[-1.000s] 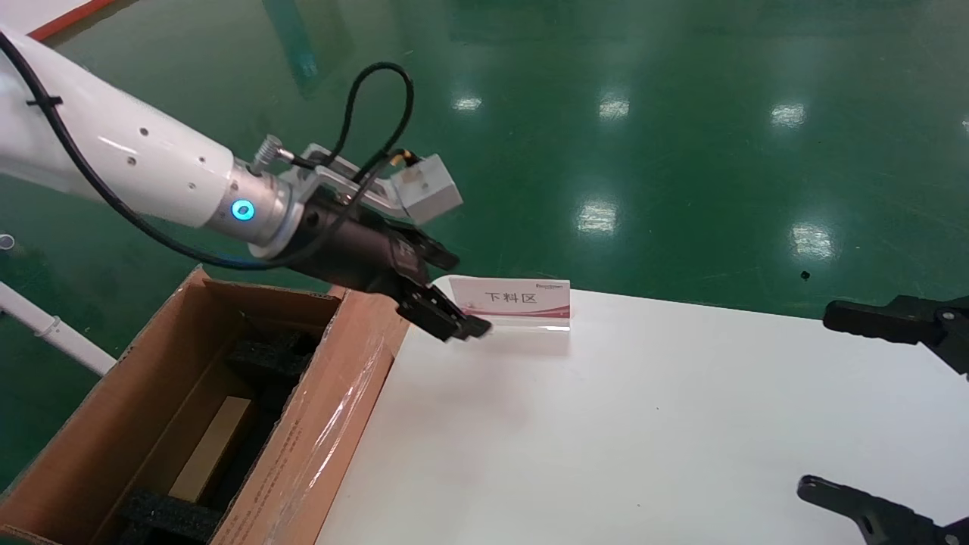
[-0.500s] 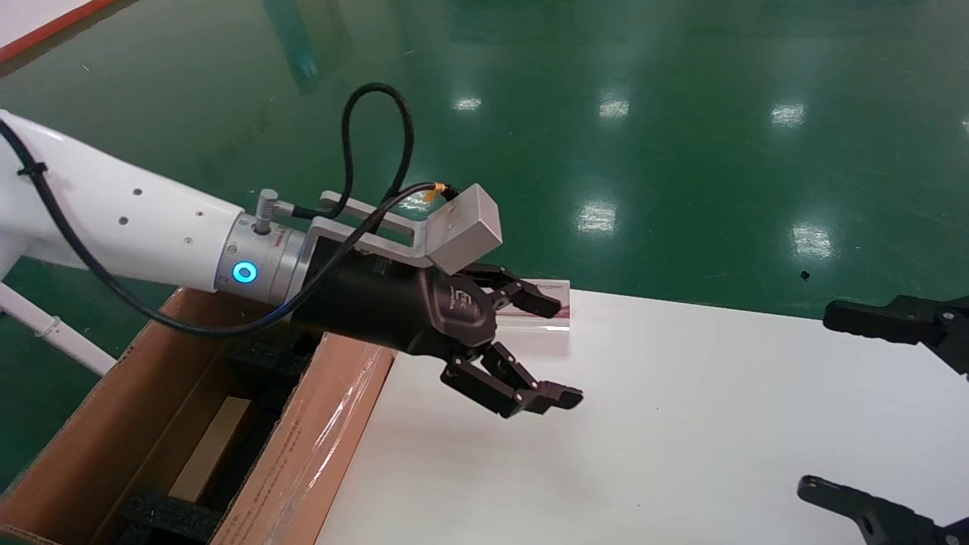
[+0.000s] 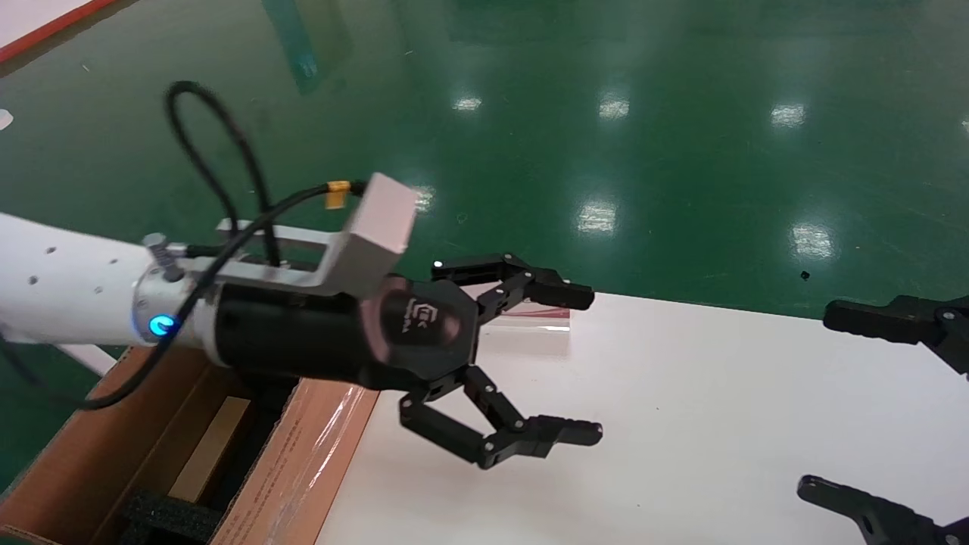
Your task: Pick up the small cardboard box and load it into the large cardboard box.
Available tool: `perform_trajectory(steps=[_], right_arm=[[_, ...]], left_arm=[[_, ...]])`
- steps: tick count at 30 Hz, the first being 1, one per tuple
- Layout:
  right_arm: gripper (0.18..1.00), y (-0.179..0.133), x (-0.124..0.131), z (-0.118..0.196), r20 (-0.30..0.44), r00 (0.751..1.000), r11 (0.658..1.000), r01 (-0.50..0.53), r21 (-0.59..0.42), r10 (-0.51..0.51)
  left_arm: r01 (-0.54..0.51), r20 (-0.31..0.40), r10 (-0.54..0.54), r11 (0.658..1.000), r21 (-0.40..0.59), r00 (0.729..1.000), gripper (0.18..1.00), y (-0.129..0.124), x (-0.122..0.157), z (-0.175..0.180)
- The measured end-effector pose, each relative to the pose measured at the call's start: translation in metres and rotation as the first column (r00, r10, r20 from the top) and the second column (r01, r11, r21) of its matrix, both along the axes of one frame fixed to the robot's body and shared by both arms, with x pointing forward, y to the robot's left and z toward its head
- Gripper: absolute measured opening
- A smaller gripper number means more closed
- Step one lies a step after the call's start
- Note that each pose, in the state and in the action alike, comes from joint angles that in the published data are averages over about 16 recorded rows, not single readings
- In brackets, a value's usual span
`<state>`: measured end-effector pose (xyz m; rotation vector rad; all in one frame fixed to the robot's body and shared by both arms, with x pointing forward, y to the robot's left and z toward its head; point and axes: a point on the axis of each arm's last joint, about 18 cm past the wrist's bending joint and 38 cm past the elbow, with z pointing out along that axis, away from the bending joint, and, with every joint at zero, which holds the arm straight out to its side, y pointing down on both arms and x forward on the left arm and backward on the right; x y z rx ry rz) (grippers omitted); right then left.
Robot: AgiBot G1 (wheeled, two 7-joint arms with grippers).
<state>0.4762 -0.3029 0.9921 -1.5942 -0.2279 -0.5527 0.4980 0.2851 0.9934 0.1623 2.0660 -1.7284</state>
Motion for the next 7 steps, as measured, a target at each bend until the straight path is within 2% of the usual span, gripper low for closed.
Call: perform_trajectory(steps=[7], right_arm=[[1.000, 0.000, 0.000, 0.000, 0.000, 1.000, 1.000, 0.000, 0.000, 0.000]], left_arm=[[0.036, 0.060, -0.033, 0.998, -0.050, 0.998, 1.001, 0.008, -0.013, -0.001]])
